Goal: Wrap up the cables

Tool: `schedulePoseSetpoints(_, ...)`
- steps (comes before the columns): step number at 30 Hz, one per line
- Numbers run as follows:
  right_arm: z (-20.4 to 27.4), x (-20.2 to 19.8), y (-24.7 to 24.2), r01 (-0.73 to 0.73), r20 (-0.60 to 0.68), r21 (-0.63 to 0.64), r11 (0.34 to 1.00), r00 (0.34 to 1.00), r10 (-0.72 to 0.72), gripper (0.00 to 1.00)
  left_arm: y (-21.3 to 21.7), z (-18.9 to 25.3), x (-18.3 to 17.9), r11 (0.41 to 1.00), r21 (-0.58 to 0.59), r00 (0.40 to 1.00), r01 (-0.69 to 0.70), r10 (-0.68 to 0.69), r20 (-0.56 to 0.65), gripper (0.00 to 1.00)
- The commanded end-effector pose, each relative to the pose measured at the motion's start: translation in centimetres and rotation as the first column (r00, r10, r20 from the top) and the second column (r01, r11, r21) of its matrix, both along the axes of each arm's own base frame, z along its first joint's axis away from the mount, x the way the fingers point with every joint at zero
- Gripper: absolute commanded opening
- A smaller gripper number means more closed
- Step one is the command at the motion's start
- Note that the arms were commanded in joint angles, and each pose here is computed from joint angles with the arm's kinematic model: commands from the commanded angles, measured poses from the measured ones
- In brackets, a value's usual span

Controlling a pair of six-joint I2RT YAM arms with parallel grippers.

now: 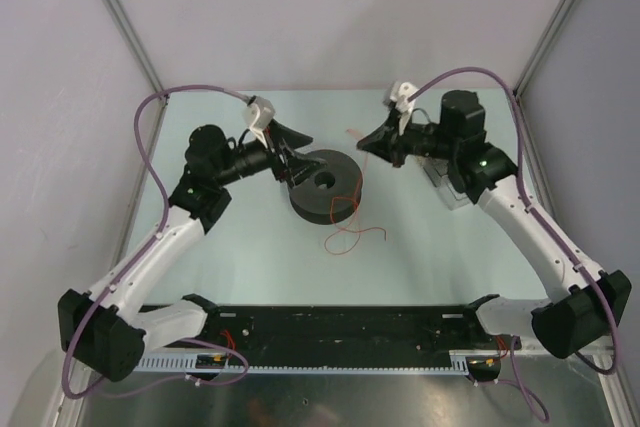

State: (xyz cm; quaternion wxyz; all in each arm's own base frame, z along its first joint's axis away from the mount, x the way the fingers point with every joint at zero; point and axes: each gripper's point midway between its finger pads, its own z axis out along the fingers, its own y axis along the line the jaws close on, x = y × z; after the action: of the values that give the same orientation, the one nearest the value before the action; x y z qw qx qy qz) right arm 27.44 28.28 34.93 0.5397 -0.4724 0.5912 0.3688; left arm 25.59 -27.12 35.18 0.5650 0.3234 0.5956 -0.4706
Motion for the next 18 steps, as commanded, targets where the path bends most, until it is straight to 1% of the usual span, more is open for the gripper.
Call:
schedulePoseSetpoints(1, 0.6, 4.8, -5.4, 0.188, 0.0, -0.009, 0.982, 0.982, -0.188, 0.0, 3.2, -4.3, 4.4, 0.99, 0.081, 0.949, -0.116, 0.134, -0.284, 0.92)
schedulePoseSetpoints(3, 0.4, 6.5, -8.7, 0.272, 0.017, -0.028, 0.962, 0.962, -0.272, 0.0, 4.9, -7.3, 6.1, 0.99, 0.085, 0.889, -0.114, 0.14, -0.436, 0.98)
schedulePoseSetpoints(5, 0.7, 7.6, -12.7, 0.36, 0.05, -0.039, 0.932, 0.932, -0.358, 0.0, 6.8, -10.3, 7.8, 0.988, 0.08, 0.812, -0.132, 0.154, -0.562, 0.99)
schedulePoseSetpoints(6, 1.2, 7.9, -14.7, 0.406, 0.077, -0.042, 0.913, 0.912, -0.403, 0.0, 7.8, -11.8, 8.5, 0.986, 0.084, 0.776, -0.147, 0.167, -0.609, 0.99)
schedulePoseSetpoints(9, 3.5, 7.7, -21.1, 0.549, 0.151, -0.031, 0.835, 0.829, -0.539, 0.0, 9.5, -16.0, 9.6, 0.977, 0.126, 0.697, -0.172, 0.211, -0.686, 0.99)
schedulePoseSetpoints(12, 5.9, 5.7, -25.5, 0.642, 0.206, -0.014, 0.766, 0.752, -0.626, 0.0, 9.8, -19.2, 10.0, 0.975, 0.154, 0.643, -0.162, 0.223, -0.733, 0.99)
schedulePoseSetpoints(14, 6.9, 4.2, -26.6, 0.669, 0.219, -0.004, 0.743, 0.726, -0.652, 0.0, 9.5, -20.6, 10.2, 0.978, 0.16, 0.618, -0.138, 0.211, -0.757, 0.99)
schedulePoseSetpoints(18, 6.8, 2.1, -25.6, 0.652, 0.184, -0.007, 0.758, 0.746, -0.64, 0.0, 8.4, -22.5, 10.5, 0.983, 0.165, 0.61, -0.077, 0.178, -0.772, 0.93)
